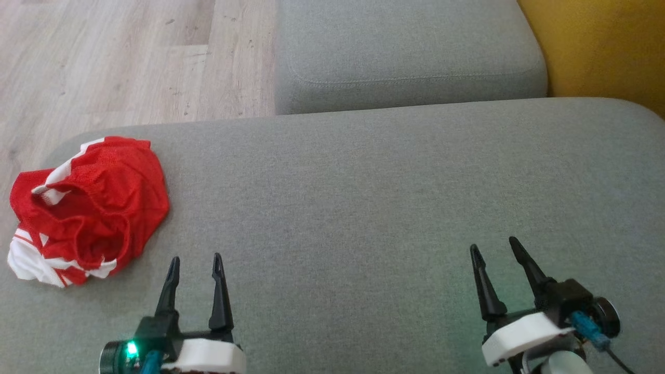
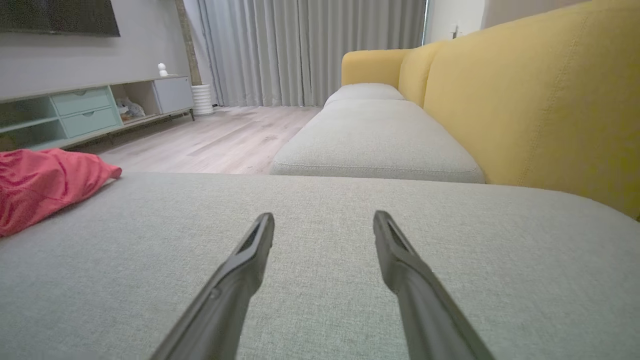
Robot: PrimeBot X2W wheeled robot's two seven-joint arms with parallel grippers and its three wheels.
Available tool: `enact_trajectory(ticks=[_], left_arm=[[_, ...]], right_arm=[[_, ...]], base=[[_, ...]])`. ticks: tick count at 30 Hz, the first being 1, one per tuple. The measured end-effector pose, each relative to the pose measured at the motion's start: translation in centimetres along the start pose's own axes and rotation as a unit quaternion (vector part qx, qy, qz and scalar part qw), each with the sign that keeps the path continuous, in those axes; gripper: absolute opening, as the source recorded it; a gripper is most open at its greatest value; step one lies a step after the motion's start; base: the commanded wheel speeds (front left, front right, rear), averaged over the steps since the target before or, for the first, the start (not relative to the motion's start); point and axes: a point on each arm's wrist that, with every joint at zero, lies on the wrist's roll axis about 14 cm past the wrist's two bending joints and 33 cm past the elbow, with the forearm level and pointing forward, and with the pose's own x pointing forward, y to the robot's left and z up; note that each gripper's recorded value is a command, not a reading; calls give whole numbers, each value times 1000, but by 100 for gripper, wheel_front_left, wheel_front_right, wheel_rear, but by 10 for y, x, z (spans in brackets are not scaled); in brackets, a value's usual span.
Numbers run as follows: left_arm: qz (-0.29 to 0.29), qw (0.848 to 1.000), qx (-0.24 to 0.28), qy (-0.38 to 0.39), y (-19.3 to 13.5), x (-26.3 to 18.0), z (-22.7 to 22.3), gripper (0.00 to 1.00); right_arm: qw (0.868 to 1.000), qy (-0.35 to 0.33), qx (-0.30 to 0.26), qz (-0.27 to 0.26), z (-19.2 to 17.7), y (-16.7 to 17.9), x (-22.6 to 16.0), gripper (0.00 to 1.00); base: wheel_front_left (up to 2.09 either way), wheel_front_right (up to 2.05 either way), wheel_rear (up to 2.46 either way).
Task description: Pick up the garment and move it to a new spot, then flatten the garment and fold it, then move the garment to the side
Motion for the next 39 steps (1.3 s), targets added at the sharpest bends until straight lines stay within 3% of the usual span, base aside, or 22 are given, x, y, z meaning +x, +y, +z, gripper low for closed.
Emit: enact_trajectory(ticks=[7,26,31,39], left_arm=[[-8,999,42,-15,-4,-2,5,100],[-4,999,48,-5,-1,-10,-3,100],[14,999,49,-5,10,-16,-3,100],[102,994,46,-7,58,-43,-2,100]], right_arm=[[999,-7,-36,8,2,2,-1,100],[1000,10,-30,-2,-8,-4,-4,100],[999,18,-31,18,-13,7,1,100],[995,24,-38,94,-16,52,27,100]], base=[[0,0,0],[0,0,0],[0,0,0],[0,0,0]])
